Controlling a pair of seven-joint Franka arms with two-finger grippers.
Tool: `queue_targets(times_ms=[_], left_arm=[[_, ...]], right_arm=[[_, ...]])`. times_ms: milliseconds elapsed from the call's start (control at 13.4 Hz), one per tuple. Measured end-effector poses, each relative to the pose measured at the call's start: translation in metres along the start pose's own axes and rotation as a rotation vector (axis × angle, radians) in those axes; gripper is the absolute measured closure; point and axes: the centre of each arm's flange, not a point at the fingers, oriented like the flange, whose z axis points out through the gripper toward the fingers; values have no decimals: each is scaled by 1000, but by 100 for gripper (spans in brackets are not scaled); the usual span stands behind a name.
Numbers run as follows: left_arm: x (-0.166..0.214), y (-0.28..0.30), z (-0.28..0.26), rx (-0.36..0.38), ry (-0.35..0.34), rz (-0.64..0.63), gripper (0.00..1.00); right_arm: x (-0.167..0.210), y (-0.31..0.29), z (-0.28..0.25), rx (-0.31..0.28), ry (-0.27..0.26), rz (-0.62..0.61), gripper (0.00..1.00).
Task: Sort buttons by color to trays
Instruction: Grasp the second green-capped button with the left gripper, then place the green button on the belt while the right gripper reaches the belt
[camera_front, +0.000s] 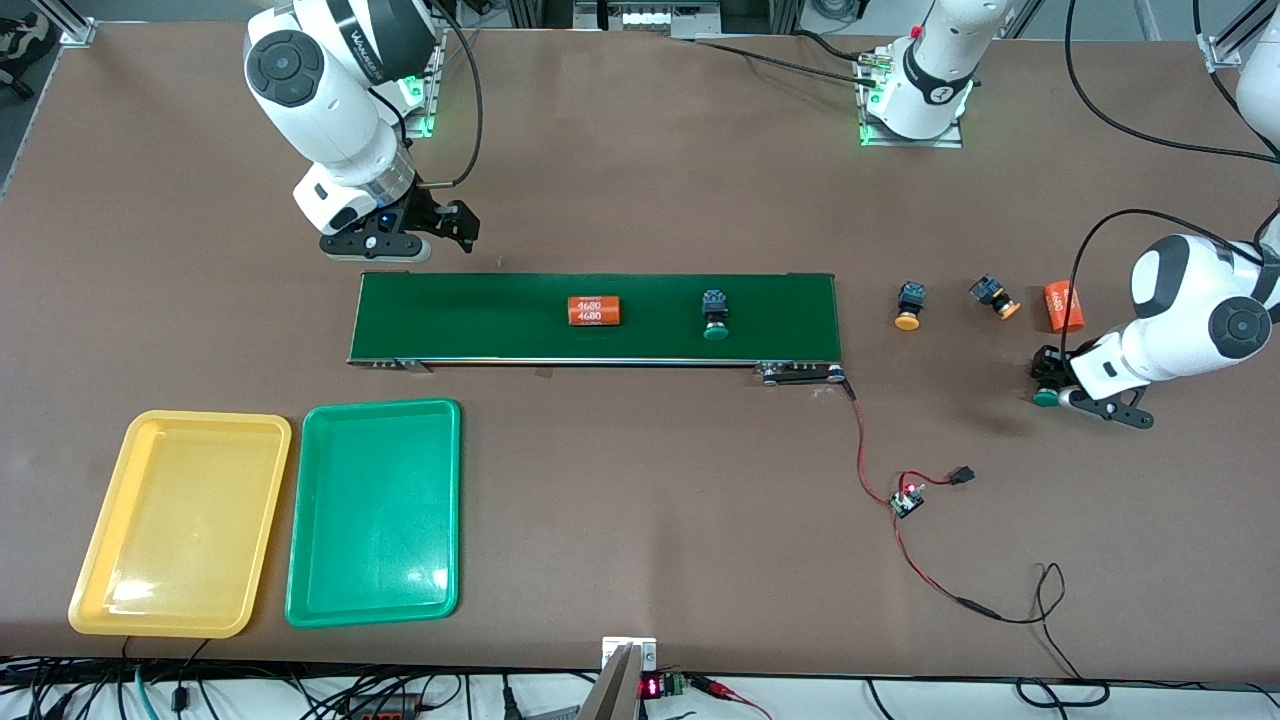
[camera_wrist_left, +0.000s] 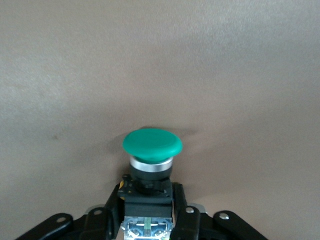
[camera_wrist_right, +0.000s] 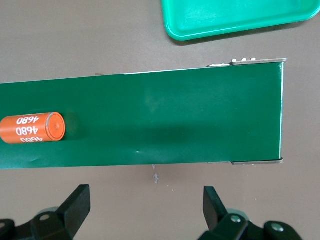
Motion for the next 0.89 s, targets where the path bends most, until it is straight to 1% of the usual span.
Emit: queue_targets(times_ms=[223, 372, 520, 595, 669, 818, 892], left_arm=[[8, 10, -11, -1, -11, 21, 59], [26, 25, -44, 7, -33, 52, 59], [52, 53, -90, 12, -45, 72, 59], [67, 73, -109, -4, -49, 59, 59], [79, 97, -121, -15, -70, 42, 59], [98, 164, -139, -9, -125, -13, 59], [104, 197, -145, -2, -134, -46, 59]], right_arm=[[0, 0, 0, 0, 0, 1, 0], [1, 0, 1, -1, 1, -5, 0], [3, -1, 4, 4, 11, -43, 0], [4, -2, 6, 4, 12, -67, 0], [5, -2, 8, 4, 11, -81, 0], [5, -2, 9, 3, 9, -87, 0], [6, -2, 9, 3, 10, -87, 0]])
